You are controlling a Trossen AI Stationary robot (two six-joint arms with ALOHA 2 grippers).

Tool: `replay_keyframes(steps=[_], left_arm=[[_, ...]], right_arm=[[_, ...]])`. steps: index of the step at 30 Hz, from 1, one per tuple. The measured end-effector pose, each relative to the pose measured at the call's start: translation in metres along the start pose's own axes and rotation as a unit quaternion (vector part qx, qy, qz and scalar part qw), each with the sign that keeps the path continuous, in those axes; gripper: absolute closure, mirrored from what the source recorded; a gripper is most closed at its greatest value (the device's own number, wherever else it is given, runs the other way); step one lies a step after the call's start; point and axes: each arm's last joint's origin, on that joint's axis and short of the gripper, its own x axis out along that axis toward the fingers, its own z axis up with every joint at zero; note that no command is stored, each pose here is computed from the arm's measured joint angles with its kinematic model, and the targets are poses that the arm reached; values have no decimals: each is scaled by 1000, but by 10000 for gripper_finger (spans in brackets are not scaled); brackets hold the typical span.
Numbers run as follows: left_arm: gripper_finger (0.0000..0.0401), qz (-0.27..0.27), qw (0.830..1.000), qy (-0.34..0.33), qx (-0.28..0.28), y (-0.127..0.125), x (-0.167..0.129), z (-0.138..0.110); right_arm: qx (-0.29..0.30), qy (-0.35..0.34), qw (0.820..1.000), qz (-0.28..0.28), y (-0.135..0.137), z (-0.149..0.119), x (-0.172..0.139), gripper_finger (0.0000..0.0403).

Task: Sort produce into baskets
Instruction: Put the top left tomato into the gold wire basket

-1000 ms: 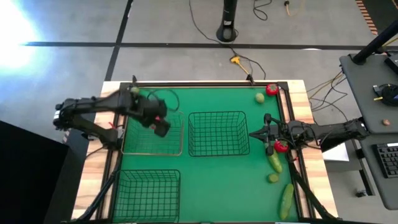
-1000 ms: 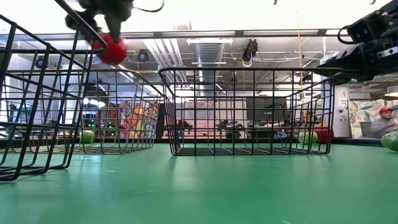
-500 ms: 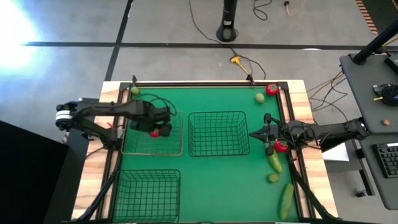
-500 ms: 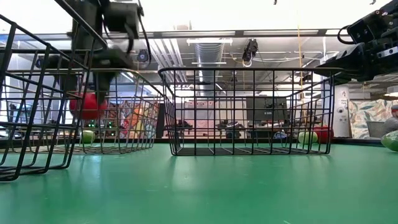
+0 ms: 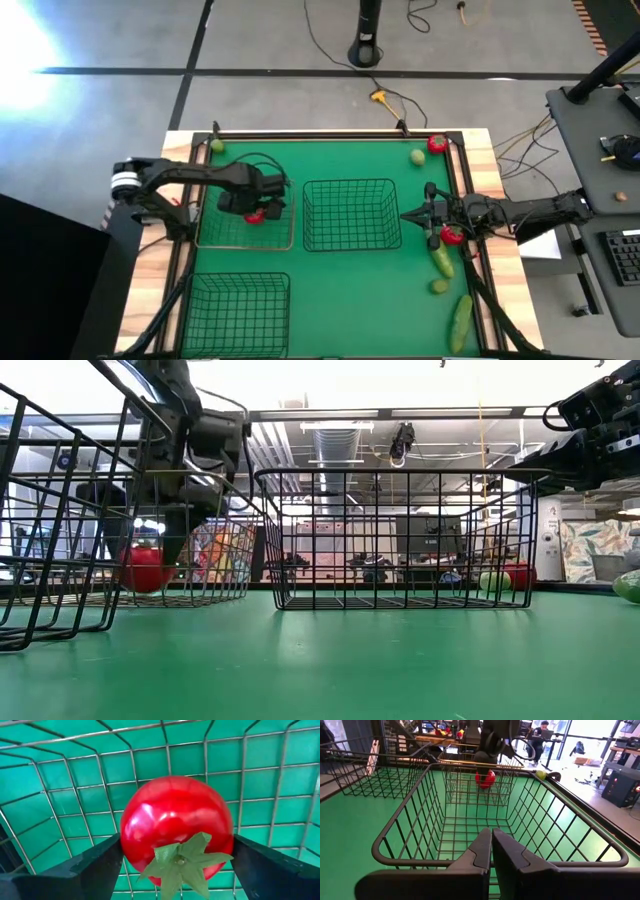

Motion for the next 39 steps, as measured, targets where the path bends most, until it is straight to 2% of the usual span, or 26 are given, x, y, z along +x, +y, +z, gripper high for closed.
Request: replay_keyframes(steps=[14,21,34,39], left_arm=[[72,-6,1000,-6,-7,1,-4,-3],[72,-16,999,-9,30,3,-9,-4],[78,-10,999,-17,36,3,-8,-4],[65,-9,999,-20,33,3,-8,-4]], right_arm=[[0,0,1000,0,0,0,0,394],[0,0,1000,0,0,0,0,394],[0,0,1000,0,0,0,0,394],[0,0,1000,0,0,0,0,394]])
